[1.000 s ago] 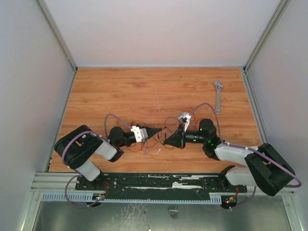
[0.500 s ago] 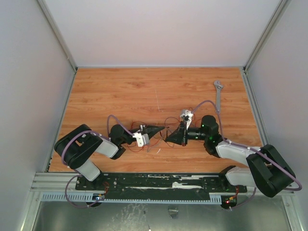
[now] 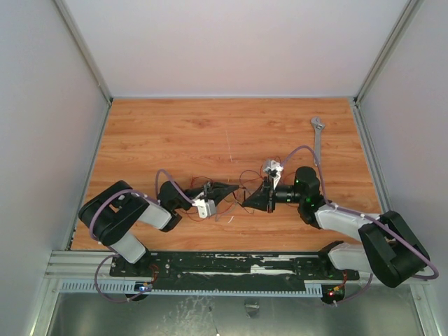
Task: Zip-tie the wires
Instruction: Tie the cable at the center of the board.
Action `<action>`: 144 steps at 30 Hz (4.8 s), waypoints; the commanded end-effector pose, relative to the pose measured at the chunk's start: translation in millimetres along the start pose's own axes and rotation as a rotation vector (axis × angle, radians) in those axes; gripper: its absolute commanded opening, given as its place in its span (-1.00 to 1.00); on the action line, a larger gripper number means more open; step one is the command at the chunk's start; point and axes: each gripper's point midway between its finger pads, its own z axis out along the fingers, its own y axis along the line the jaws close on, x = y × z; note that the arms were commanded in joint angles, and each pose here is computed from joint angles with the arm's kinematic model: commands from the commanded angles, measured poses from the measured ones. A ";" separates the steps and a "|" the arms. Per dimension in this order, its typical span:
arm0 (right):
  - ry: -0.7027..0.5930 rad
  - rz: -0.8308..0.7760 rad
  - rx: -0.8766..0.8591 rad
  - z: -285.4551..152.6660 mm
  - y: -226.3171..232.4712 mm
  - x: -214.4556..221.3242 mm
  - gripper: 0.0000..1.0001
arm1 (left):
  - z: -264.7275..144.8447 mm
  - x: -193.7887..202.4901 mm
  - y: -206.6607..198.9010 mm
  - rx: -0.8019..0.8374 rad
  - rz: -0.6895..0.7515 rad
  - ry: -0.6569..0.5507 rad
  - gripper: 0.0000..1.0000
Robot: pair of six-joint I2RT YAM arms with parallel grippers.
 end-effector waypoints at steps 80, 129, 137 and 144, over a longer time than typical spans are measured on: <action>0.037 -0.069 -0.291 -4.2 11.7 -14.6 -1.00 | -6.1 -70.2 49.0 -0.110 0.355 -0.230 -1.00; 0.030 -0.046 -0.290 1.7 12.2 -16.6 -1.00 | -3.1 -73.6 46.8 -0.112 0.351 -0.240 -1.00; 0.028 -0.032 -0.296 2.1 12.9 -19.6 -1.00 | -3.4 -73.7 45.6 -0.111 0.357 -0.239 -1.00; 0.022 0.001 -0.289 0.7 14.0 -22.3 -1.00 | -3.2 -75.0 44.3 -0.111 0.367 -0.241 -1.00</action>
